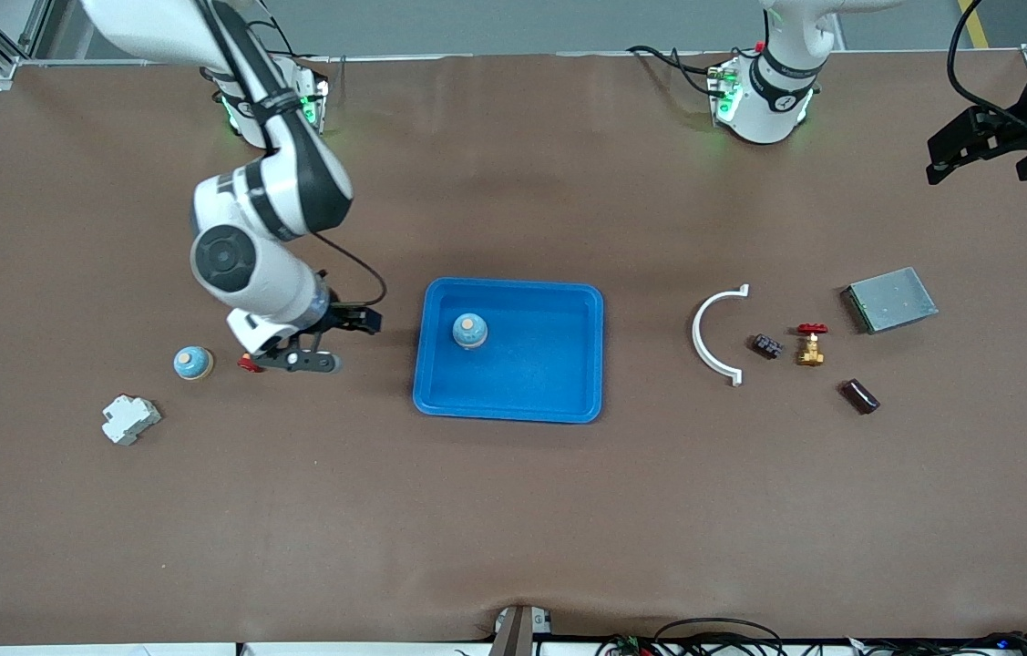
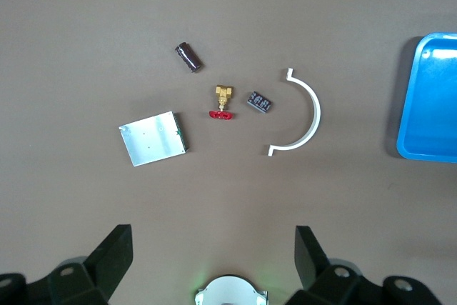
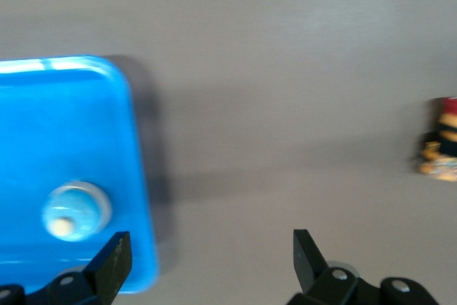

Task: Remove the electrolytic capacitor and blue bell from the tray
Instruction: 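Move the right gripper back over the tray toward the remaining bell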

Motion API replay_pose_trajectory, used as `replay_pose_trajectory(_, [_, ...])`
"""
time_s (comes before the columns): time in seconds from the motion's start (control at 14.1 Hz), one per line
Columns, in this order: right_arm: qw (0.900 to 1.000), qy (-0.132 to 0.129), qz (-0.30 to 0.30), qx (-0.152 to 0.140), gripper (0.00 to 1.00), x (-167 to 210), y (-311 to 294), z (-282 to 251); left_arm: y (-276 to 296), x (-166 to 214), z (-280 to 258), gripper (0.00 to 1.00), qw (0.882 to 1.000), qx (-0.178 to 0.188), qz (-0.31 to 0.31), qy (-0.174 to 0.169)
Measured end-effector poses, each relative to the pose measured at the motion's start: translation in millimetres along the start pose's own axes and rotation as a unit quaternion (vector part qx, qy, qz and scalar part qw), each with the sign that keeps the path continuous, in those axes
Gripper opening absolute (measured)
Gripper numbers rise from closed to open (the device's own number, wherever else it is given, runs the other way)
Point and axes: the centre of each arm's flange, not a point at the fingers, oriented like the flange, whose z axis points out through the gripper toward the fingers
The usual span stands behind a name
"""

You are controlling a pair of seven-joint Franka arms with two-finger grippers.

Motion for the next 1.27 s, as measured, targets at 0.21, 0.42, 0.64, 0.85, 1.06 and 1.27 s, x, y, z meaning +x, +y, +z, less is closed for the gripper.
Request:
replay_pose_trajectory(0.21, [1.0, 0.02, 0.005, 0.004, 1.0, -28, -56, 34, -1, 2, 3, 1.0, 1.0, 0.0, 0.0, -0.002])
replay_pose_trajectory(0.42, [1.0, 0.024, -0.002, -0.001, 1.0, -44, -85, 71, 0, 3, 2, 1.0, 1.0, 0.0, 0.0, -0.001])
replay_pose_trajectory(0.64, [1.0, 0.023, -0.01, -0.005, 1.0, -48, -103, 86, 0, 4, 2, 1.0, 1.0, -0.001, 0.0, 0.003])
replay_pose_trajectory(0.85, [1.0, 0.028, -0.006, -0.002, 1.0, -44, -117, 91, 0, 5, 2, 1.0, 1.0, -0.001, 0.001, 0.005])
replay_pose_trajectory(1.06, [1.0, 0.027, -0.008, -0.005, 1.0, -41, -127, 103, 0, 6, 3, 1.0, 1.0, -0.001, 0.0, 0.005])
replay_pose_trajectory(1.27, [1.0, 0.023, -0.008, -0.01, 1.0, -41, -127, 115, -1, 6, 4, 1.0, 1.0, -0.001, 0.0, 0.004])
